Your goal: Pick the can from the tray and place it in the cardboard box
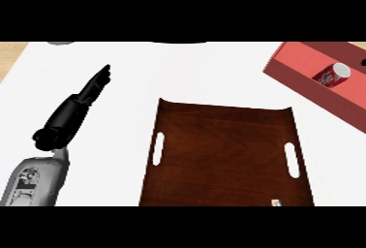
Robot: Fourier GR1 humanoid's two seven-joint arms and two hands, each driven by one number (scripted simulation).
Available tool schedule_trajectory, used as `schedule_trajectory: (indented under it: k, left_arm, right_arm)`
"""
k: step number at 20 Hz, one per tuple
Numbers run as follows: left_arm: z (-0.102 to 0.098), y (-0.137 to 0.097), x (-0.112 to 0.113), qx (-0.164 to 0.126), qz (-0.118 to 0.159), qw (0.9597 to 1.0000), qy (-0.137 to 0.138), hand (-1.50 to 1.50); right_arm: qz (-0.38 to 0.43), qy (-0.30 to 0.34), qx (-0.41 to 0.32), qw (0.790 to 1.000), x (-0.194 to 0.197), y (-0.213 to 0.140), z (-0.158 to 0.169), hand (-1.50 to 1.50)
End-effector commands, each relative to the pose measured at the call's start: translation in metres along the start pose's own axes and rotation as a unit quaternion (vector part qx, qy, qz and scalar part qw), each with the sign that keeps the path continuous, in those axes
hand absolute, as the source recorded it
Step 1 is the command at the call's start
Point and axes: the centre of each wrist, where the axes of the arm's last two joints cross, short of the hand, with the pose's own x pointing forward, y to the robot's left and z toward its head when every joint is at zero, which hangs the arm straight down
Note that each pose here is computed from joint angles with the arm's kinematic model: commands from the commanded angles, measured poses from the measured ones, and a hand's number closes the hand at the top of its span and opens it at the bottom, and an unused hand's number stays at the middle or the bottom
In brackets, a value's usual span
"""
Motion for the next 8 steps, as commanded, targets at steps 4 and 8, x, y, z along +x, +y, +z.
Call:
schedule_trajectory:
  k: [4, 8]
  left_arm:
    - [-0.005, -0.002, 0.002, -0.004, -0.003, 1.0, -0.002, 0.0]
    - [0.005, 0.003, 0.004, -0.009, 0.007, 0.9999, -0.011, 0.0]
  right_arm:
    - [-0.209, 0.012, -0.118, 0.971, -0.012, -0.016, 0.017, -1.5]
    - [-0.216, 0.016, -0.165, 0.962, -0.032, -0.04, 0.05, -1.5]
